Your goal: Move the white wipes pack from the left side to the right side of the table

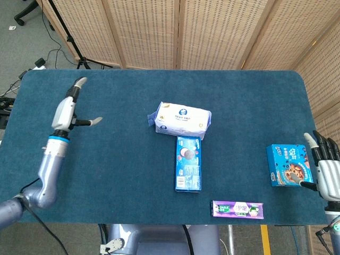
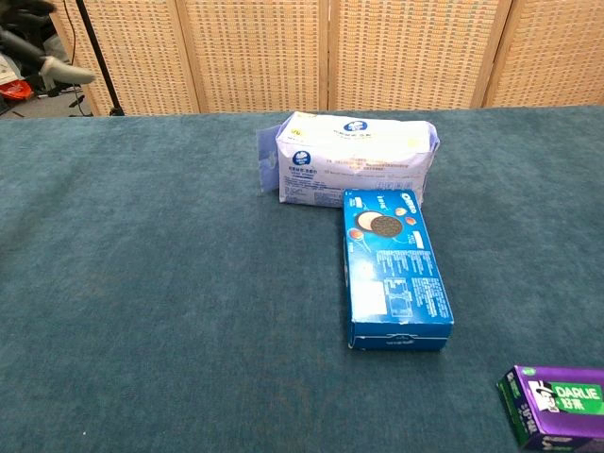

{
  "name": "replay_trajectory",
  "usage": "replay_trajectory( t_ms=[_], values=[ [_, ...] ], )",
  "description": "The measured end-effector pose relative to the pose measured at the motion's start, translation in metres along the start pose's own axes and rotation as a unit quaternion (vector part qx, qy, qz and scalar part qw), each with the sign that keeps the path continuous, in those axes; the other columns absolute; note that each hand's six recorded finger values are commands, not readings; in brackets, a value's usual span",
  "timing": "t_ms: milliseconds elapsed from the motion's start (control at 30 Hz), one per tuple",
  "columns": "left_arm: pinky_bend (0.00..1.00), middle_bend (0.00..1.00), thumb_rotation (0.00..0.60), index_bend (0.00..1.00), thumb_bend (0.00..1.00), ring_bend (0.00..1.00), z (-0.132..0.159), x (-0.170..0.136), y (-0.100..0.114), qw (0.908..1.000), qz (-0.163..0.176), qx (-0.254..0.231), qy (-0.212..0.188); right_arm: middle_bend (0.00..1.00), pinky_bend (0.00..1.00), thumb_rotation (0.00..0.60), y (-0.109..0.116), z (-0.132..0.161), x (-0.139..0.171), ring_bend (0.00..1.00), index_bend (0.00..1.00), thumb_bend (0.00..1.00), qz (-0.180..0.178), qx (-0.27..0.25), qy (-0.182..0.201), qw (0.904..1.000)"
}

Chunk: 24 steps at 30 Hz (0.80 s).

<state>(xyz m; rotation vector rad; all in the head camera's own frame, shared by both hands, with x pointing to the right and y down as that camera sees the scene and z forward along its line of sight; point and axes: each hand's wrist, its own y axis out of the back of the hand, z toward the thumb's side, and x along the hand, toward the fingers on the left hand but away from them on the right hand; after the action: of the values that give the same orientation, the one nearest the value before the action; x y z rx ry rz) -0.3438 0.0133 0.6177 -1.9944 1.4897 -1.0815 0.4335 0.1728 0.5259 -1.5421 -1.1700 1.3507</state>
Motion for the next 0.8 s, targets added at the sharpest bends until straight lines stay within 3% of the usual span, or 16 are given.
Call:
replay_trajectory(
  t_ms=[67,167,367,433,500,667,733,800],
  values=[
    [0.0,0.0,0.6,0.0,0.0,0.0,-0.021,-0.02,0.025,0.9979,0.011,0.063,0.014,0.0,0.0,0.6,-0.001,0.012,-0.014,0.0,0.0,0.0,0.01,0.014,0.02,0.9997],
    [0.0,0.0,0.6,0.0,0.0,0.0,-0.05,-0.054,0.056,0.9918,0.022,0.118,0.043,0.0,0.0,0.6,-0.001,0.032,-0.038,0.0,0.0,0.0,0.023,0.041,0.046,0.9978],
    [0.0,0.0,0.6,0.0,0.0,0.0,-0.086,-0.097,0.076,0.9863,0.03,0.143,0.076,0.0,0.0,0.6,0.0,0.083,-0.081,0.0,0.01,0.0,0.04,0.08,0.11,0.99],
    [0.0,0.0,0.6,0.0,0.0,0.0,-0.097,-0.112,0.08,0.9843,0.036,0.149,0.089,0.0,0.0,0.6,-0.002,0.099,-0.091,0.0,0.04,0.05,0.046,0.089,0.132,0.9862],
    [0.0,0.0,0.6,0.0,0.0,0.0,-0.105,-0.125,0.084,0.9822,0.044,0.153,0.1,0.0,0.0,0.6,-0.006,0.119,-0.102,0.0,0.06,0.19,0.056,0.095,0.157,0.9814],
    [0.0,0.0,0.6,0.0,0.0,0.0,-0.114,-0.149,0.092,0.9769,0.06,0.164,0.123,0.0,0.0,0.6,-0.015,0.162,-0.123,0.0,0.17,0.84,0.082,0.095,0.212,0.9693],
    [0.0,0.0,0.6,0.0,0.0,0.0,-0.115,-0.156,0.094,0.9753,0.062,0.167,0.13,0.02,0.0,0.6,-0.019,0.177,-0.13,0.0,0.2,0.97,0.091,0.095,0.228,0.9647],
    [0.0,0.0,0.6,0.0,0.0,0.0,-0.114,-0.161,0.095,0.9744,0.062,0.167,0.137,0.05,0.01,0.6,-0.022,0.194,-0.138,0.0,0.22,1.0,0.097,0.099,0.247,0.959]
  ],
)
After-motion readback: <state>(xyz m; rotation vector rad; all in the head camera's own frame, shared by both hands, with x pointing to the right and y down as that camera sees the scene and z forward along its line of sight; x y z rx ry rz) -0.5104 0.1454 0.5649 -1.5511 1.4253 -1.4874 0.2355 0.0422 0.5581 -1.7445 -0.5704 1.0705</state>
